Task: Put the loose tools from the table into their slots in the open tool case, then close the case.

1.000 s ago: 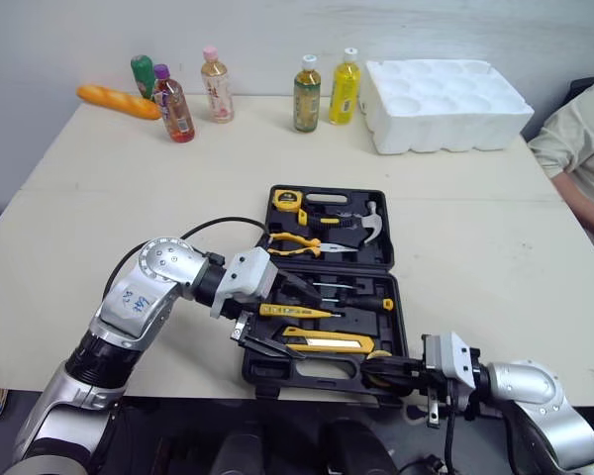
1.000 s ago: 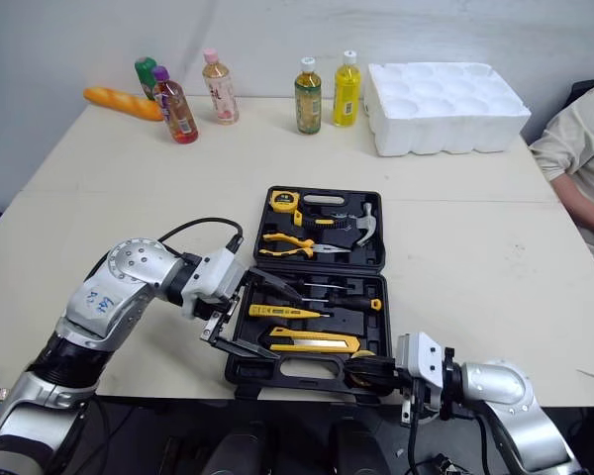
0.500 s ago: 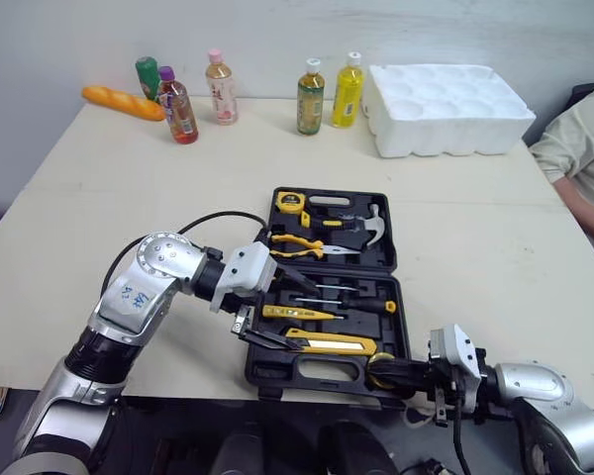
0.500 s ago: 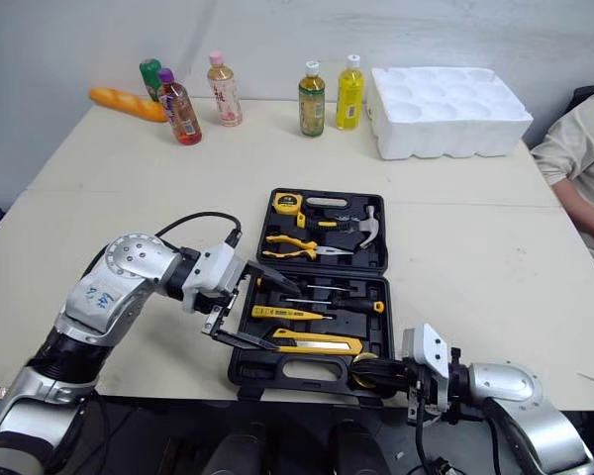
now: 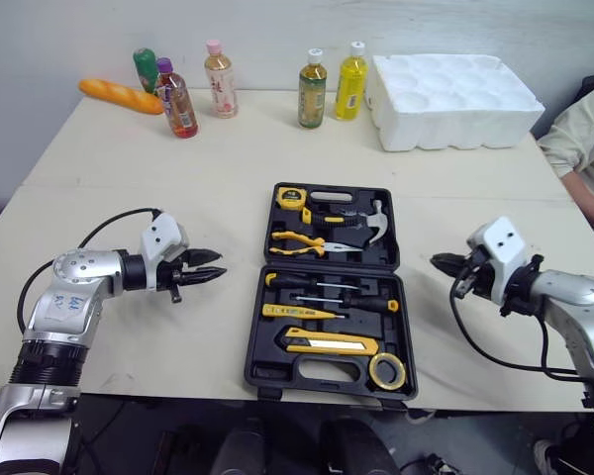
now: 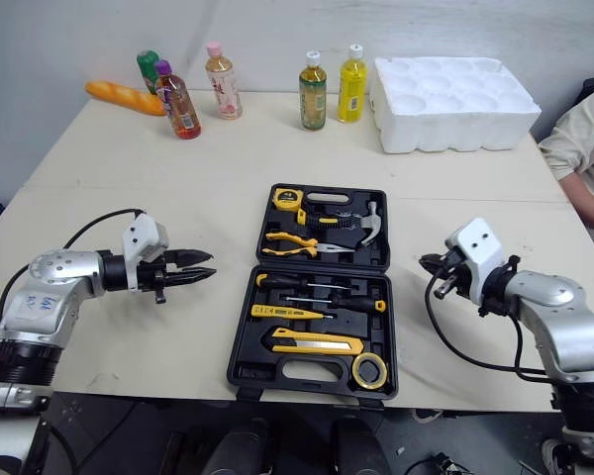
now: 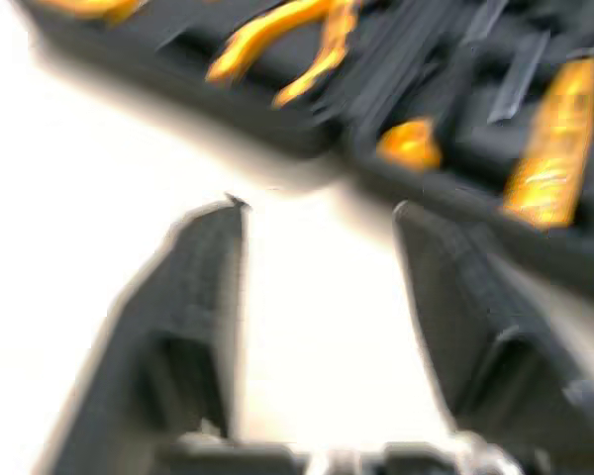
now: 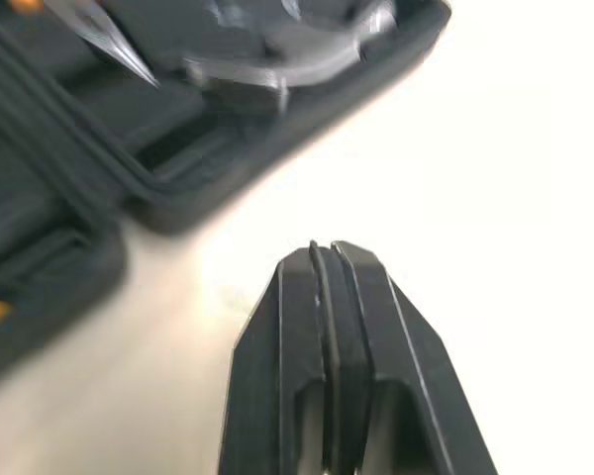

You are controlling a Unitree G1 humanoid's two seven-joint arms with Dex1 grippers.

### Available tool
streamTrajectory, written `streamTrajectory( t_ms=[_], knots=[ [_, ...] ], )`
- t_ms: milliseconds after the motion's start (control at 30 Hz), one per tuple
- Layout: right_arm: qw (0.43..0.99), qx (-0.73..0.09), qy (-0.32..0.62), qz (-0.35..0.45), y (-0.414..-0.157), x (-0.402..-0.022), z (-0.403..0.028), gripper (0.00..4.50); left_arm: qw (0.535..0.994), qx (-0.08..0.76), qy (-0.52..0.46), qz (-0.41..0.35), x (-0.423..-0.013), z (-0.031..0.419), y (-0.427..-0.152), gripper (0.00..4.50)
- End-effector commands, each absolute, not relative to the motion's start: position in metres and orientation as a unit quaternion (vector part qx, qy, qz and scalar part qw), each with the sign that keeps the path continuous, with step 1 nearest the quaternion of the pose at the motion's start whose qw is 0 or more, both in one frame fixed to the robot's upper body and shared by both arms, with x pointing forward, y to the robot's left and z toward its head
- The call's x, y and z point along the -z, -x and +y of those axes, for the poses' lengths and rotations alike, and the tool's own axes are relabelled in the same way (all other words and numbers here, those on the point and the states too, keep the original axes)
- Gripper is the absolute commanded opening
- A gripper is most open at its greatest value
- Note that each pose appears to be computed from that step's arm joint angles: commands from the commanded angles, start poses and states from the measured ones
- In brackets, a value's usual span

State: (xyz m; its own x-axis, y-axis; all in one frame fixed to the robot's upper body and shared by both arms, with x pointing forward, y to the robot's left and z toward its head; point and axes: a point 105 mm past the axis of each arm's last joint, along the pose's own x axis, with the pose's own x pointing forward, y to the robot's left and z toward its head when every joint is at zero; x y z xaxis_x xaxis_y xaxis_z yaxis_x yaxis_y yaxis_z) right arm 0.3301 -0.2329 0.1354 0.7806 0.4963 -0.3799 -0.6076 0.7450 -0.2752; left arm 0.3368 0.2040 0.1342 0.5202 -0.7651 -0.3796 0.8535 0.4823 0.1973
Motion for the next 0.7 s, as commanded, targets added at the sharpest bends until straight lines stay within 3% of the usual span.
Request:
streamTrajectory(
  t_ms=[33, 400, 700],
  knots=[
    [0.91, -0.325, 0.216, 0.141, -0.338, -0.132, -0.213, 0.0, 0.847, 0.481, -0.204, 0.099, -0.139, 0.188, -0.35, 0.15],
    [0.873, -0.407, 0.229, 0.139, -0.336, -0.12, -0.167, 0.0, 0.831, 0.514, -0.188, 0.102, -0.125, 0.147, -0.359, 0.06],
    [0.879, -0.398, 0.231, 0.124, -0.351, -0.129, -0.162, 0.0, 0.825, 0.528, -0.179, 0.098, -0.124, 0.12, -0.364, 0.06]
  ],
)
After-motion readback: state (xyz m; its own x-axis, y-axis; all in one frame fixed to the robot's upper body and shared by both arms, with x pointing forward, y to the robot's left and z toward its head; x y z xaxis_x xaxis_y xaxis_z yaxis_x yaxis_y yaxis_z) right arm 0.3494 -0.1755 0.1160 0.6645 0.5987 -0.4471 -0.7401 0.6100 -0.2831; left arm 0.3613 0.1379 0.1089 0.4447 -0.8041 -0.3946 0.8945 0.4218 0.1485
